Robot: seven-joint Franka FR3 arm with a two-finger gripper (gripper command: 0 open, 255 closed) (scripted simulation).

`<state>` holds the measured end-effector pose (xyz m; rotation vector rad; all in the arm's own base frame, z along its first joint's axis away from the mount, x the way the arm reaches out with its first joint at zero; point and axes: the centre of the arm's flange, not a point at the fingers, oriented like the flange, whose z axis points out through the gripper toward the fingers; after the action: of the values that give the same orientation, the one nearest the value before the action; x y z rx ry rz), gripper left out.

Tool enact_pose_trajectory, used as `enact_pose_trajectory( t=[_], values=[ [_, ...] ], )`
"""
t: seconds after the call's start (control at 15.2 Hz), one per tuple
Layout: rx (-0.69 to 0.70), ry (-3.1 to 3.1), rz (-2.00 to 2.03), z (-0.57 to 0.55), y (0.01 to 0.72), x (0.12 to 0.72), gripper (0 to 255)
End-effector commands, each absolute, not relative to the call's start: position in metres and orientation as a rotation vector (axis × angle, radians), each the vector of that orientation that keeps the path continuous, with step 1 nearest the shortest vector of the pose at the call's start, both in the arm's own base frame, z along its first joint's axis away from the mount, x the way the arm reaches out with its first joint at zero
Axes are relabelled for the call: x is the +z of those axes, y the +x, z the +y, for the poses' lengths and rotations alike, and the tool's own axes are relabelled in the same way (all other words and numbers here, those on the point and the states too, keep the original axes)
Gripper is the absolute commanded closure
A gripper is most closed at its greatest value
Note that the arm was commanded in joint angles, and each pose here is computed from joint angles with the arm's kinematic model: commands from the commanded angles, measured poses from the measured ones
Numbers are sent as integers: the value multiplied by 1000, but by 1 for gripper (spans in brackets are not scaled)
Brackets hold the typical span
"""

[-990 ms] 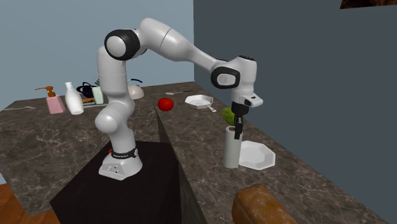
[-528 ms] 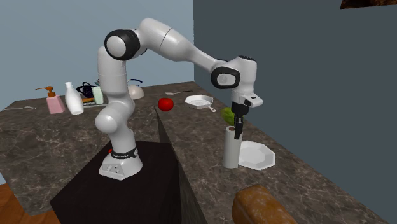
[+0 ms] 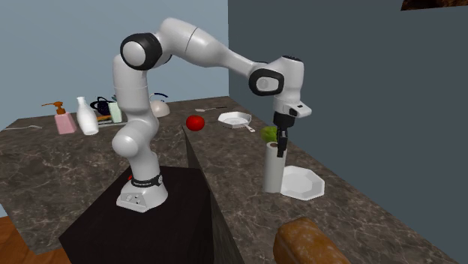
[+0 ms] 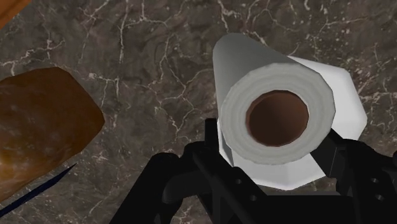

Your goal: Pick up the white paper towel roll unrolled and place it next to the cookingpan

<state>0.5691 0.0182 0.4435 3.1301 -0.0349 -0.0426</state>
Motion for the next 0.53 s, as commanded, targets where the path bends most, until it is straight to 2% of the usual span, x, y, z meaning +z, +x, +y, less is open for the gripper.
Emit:
enact_pose_trajectory(
  t=[0.0,0.46],
  values=[
    [-43,3130,-35,19,569,455,255],
    [-43,3130,-35,19,569,492,255]
  ],
)
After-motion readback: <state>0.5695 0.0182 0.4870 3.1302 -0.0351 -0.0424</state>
